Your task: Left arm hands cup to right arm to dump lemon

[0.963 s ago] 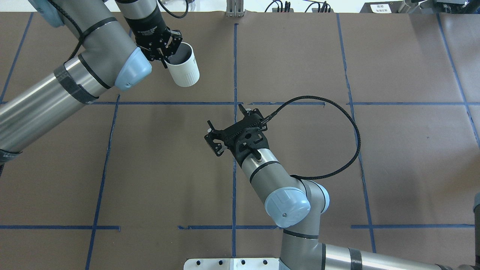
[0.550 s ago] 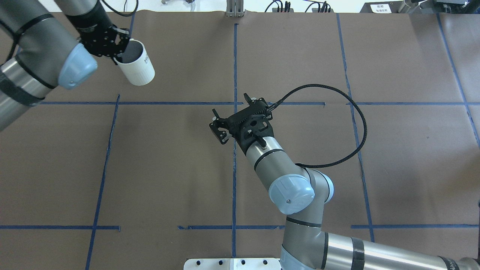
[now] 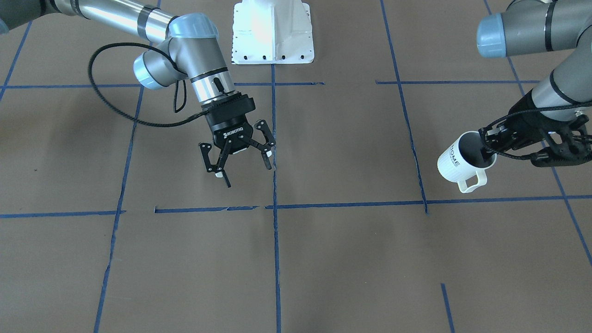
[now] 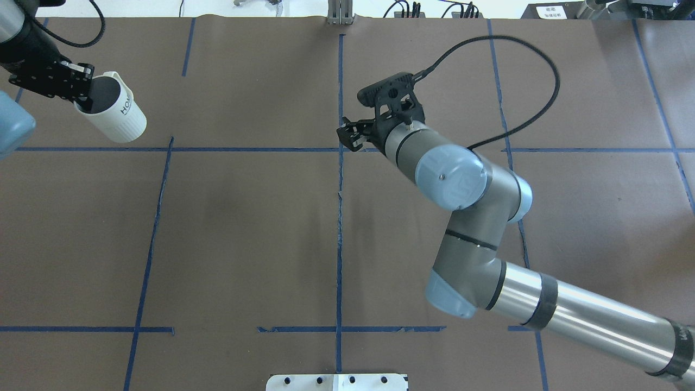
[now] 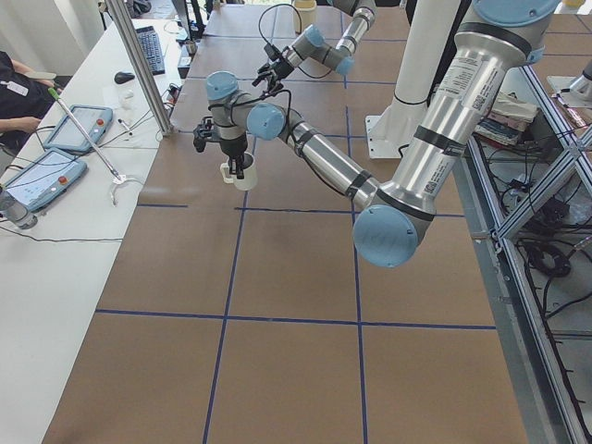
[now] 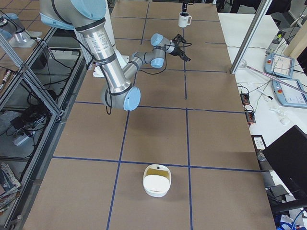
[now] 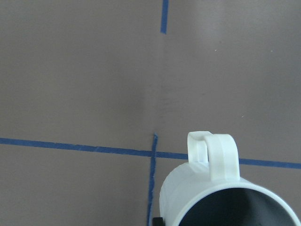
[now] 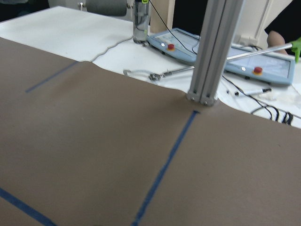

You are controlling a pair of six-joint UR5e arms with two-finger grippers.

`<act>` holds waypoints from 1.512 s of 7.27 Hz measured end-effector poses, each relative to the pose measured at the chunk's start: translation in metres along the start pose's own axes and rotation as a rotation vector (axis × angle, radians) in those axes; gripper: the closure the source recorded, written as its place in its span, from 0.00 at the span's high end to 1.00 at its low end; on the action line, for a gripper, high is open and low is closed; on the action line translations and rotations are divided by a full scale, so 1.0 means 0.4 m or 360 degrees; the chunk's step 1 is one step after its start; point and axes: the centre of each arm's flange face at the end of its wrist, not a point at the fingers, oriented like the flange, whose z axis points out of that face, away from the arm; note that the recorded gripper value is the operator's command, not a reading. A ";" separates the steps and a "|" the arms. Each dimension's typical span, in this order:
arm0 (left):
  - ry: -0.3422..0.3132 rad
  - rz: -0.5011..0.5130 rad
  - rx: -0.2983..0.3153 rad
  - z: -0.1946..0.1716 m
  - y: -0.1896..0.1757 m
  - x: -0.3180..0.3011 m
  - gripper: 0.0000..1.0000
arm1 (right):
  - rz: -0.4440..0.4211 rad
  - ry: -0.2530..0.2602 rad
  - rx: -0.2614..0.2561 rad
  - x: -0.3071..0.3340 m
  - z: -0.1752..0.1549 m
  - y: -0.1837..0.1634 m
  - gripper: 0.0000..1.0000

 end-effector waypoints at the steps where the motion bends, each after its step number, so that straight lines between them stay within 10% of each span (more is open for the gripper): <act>1: -0.0018 0.0018 -0.0007 0.009 0.046 -0.061 0.00 | 0.0030 0.0019 -0.0238 0.108 -0.011 -0.060 1.00; 5: -0.0017 0.0032 0.0007 0.091 0.259 -0.313 0.00 | 0.0326 -0.0118 -0.0889 0.641 -0.124 -0.102 1.00; 11: -0.0027 -0.0034 0.0084 0.269 0.281 -0.434 0.00 | 0.0184 -0.0146 -0.1077 1.192 -0.368 0.132 1.00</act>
